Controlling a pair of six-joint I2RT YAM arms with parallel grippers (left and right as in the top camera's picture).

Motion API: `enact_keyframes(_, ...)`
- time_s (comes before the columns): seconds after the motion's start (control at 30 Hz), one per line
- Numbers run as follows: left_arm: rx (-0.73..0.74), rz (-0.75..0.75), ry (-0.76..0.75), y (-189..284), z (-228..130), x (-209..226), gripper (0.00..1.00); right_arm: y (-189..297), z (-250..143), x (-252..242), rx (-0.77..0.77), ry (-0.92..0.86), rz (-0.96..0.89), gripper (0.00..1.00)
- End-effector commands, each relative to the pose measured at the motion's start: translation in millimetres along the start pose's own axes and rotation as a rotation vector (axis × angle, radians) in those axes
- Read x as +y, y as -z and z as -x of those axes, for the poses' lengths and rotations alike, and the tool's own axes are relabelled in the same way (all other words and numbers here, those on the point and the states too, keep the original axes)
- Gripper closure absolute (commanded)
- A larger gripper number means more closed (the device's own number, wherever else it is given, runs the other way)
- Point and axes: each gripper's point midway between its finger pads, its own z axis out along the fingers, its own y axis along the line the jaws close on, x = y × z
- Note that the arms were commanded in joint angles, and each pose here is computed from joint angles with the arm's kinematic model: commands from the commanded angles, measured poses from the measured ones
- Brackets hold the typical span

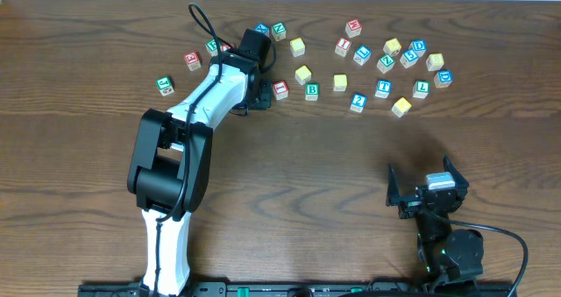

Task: Spell out ROBOT
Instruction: 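Lift the green R block and carry it toward the table center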

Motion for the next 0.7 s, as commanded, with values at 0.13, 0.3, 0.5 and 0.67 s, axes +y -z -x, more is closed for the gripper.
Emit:
enact_keyframes(0.13,-0.024,0.006,0.001,4.8,8.9,0.5,0.67,0.1,-0.6,-1.8,-0.001,0.01,-0.006,0.01)
enact_keyframes(0.3,-0.024,0.006,0.0,4.8,8.9,0.5,0.67,0.1,-0.6,-1.8,-0.001,0.01,-0.006,0.01)
enact_keyframes(0.5,-0.024,0.006,0.0,4.9,8.9,0.5,0.67,0.1,-0.6,-1.8,-0.001,0.01,-0.006,0.01)
enact_keyframes(0.67,-0.029,0.004,0.0,7.6,9.9,0.2,0.72,0.1,-0.6,-1.8,-0.001,0.01,-0.006,0.01)
